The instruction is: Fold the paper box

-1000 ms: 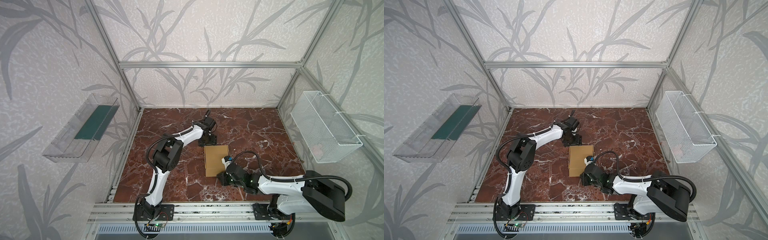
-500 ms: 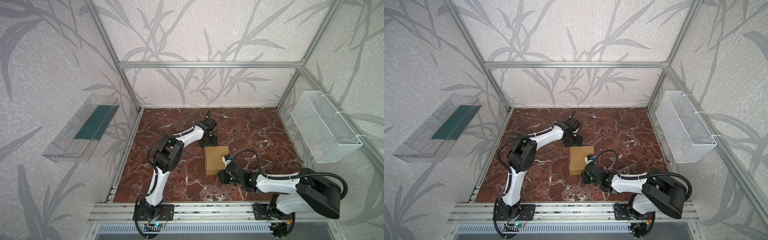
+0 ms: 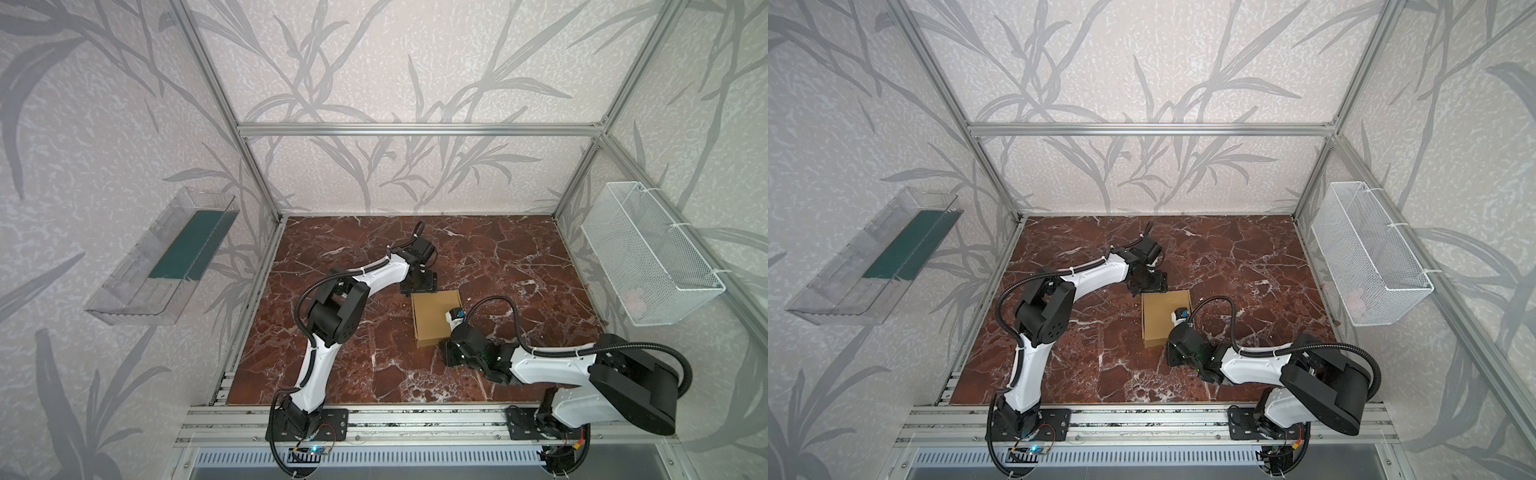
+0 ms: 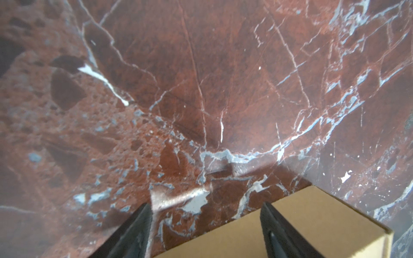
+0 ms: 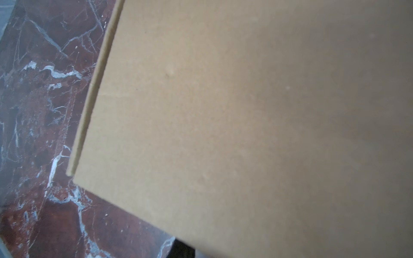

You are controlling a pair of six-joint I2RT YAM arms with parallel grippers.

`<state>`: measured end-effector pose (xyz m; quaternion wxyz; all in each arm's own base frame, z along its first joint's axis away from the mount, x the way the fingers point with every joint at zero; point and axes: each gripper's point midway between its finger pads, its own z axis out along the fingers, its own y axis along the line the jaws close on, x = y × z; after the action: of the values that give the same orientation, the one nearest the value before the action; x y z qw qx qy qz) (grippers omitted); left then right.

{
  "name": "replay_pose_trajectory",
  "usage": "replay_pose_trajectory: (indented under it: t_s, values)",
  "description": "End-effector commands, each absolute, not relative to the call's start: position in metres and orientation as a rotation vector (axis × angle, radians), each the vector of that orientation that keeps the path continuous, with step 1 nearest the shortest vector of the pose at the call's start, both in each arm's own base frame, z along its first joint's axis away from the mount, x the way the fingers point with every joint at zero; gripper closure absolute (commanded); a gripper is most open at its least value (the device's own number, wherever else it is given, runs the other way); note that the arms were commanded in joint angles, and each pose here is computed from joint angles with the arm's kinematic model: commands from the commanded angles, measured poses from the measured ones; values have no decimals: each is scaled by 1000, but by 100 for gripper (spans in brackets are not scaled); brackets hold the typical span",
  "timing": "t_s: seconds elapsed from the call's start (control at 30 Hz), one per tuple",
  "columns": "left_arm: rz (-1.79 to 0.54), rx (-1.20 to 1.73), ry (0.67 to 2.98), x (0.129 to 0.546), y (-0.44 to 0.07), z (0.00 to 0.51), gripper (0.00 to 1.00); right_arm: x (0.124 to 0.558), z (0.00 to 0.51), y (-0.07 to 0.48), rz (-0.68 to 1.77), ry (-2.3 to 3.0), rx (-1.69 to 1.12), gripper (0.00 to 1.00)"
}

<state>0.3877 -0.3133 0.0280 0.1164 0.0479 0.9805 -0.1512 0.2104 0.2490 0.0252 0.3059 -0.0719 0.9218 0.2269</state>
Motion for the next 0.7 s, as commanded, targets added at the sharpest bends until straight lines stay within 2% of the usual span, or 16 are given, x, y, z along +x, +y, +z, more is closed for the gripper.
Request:
replay_pose_trajectory:
  t_s: [0.0, 0.27, 0.5, 0.67]
  values:
    - [-321, 266, 3139, 314, -299, -11, 22, 256, 73, 243, 573, 2180, -41, 84]
    - [-305, 254, 3142, 315, -297, -8, 22, 217, 73, 258, 766, 2234, -26, 83]
    - [-307, 244, 3142, 316, -297, -7, 22, 201, 54, 258, 783, 2272, -35, 83]
    - [-300, 251, 3144, 315, -296, -8, 22, 200, 49, 234, 697, 2273, 21, 83]
